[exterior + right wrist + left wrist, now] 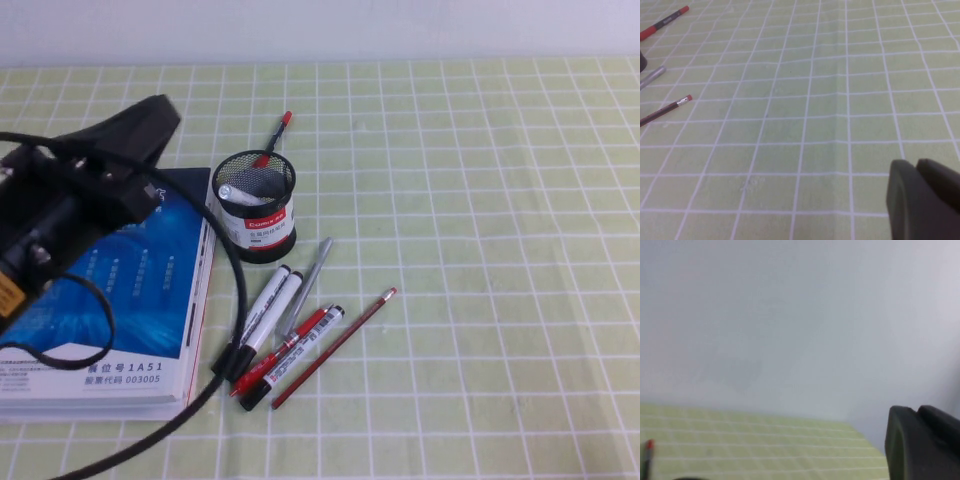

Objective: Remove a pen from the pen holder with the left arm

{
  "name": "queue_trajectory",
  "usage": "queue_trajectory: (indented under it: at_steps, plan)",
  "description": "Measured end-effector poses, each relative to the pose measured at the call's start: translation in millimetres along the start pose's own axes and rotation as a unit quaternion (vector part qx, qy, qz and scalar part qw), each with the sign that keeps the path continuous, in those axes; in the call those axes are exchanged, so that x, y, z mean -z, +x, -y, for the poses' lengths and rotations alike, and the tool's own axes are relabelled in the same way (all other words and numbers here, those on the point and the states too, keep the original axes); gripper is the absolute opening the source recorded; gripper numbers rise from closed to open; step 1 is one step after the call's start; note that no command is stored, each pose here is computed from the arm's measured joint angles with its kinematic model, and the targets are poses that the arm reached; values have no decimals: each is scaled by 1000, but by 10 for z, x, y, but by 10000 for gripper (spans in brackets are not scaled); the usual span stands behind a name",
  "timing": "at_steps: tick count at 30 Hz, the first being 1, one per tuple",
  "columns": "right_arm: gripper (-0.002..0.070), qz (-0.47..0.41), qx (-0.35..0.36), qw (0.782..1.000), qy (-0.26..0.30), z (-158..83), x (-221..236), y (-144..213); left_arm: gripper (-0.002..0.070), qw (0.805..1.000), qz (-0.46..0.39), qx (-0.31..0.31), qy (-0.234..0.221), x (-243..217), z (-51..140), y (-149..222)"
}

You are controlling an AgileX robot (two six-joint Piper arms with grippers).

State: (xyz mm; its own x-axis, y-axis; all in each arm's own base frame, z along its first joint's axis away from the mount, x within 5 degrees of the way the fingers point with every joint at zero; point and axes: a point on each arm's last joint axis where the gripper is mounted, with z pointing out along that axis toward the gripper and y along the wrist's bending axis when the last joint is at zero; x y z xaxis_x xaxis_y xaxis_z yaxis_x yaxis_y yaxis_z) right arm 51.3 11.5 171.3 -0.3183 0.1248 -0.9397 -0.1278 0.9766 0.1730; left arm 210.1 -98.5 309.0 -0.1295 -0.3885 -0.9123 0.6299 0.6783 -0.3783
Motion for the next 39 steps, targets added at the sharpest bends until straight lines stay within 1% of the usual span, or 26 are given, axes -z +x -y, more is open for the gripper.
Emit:
queue_trajectory:
  at_steps: [2, 4, 7, 11, 15, 17, 21, 25, 28, 31, 33, 37, 39]
  plan:
    - [-15, 0, 0, 1000, 0, 0, 0, 0, 0, 997, -25, -8, -69, 110, -38, -41]
    - [-15, 0, 0, 1000, 0, 0, 0, 0, 0, 991, -47, -17, -126, 255, -51, -74]
    - [-15, 0, 0, 1000, 0, 0, 0, 0, 0, 981, -58, -22, -183, 484, -76, -90]
    - [-15, 0, 0, 1000, 0, 0, 0, 0, 0, 973, -29, -26, -226, 829, -112, -52]
    - [-15, 0, 0, 1000, 0, 0, 0, 0, 0, 969, 20, -34, -246, 1154, -71, 7]
    - [-15, 0, 0, 1000, 0, 0, 0, 0, 0, 967, 35, -38, -249, 1244, -44, 29]
    - [-15, 0, 0, 1000, 0, 0, 0, 0, 0, 964, 45, -35, -259, 1328, -20, 40]
    - [-15, 0, 0, 1000, 0, 0, 0, 0, 0, 964, 57, -34, -256, 1382, 14, 46]
    - [-15, 0, 0, 1000, 0, 0, 0, 0, 0, 963, 67, -56, -256, 1459, 47, 75]
    - [-15, 0, 0, 1000, 0, 0, 0, 0, 0, 956, 69, -70, -275, 1548, 17, 167]
    - [-15, 0, 0, 1000, 0, 0, 0, 0, 0, 951, 64, -87, -288, 1607, -12, 249]
    - [-15, 0, 0, 1000, 0, 0, 0, 0, 0, 937, 35, -175, -302, 1734, -58, 478]
    - [-15, 0, 0, 1000, 0, 0, 0, 0, 0, 929, 16, -208, -305, 1798, -96, 637]
